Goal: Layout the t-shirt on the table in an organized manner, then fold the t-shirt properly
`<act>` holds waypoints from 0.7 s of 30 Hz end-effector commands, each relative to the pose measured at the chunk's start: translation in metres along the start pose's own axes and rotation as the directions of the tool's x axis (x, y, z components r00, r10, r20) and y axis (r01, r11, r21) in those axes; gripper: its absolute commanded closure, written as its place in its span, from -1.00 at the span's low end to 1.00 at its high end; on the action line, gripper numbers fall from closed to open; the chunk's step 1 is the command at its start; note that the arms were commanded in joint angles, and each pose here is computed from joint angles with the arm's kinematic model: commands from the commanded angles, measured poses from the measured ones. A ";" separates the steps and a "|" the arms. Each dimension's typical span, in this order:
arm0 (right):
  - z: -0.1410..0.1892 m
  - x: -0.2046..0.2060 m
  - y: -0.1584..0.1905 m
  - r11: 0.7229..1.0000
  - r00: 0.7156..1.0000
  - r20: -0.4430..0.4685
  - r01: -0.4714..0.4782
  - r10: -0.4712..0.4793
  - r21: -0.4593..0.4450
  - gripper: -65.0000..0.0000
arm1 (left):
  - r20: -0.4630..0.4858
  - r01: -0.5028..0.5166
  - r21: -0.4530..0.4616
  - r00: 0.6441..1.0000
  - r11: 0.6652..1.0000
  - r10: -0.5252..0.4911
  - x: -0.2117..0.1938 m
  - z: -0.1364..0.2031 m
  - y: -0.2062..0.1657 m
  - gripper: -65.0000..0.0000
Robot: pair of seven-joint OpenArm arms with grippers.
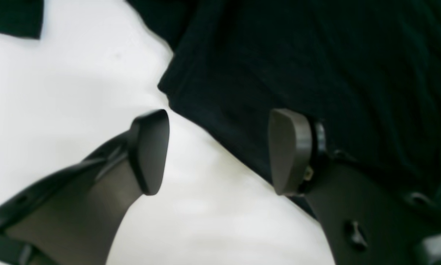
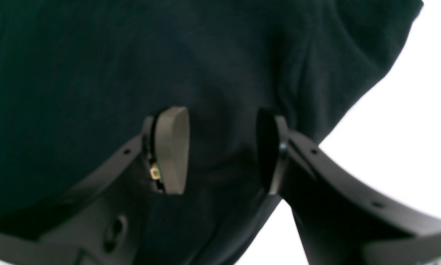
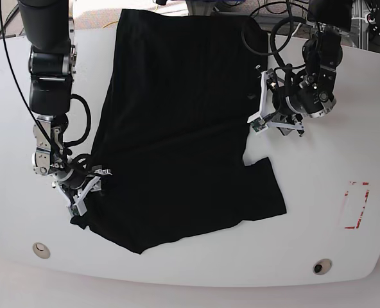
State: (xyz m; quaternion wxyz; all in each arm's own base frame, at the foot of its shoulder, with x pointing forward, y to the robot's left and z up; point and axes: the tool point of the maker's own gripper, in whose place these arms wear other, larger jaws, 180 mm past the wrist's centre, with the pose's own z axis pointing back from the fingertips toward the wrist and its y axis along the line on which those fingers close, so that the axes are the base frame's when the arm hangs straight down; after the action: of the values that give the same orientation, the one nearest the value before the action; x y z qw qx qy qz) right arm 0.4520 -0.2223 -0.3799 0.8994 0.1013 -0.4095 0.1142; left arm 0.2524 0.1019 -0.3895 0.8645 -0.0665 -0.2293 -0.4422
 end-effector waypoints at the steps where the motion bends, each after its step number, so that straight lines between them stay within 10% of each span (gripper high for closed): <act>1: 0.015 0.040 0.000 0.998 0.994 0.092 -0.062 0.062 -0.008 0.10 | 0.038 0.002 0.010 0.999 1.000 -0.003 0.010 0.003 0.003 -0.24; 21: 0.040 0.051 0.016 0.991 0.983 0.123 -0.134 0.136 -0.024 0.10 | -0.043 -0.079 -0.086 0.996 0.993 0.076 -0.017 -0.025 -0.020 -0.23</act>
State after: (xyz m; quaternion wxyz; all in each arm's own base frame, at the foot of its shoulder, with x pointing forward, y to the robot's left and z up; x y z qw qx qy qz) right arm 0.4372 -0.2020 -0.3430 0.8809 0.0790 -0.4334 0.1727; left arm 0.2340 0.0905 -0.4199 0.8801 -0.1099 -0.1932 -0.4196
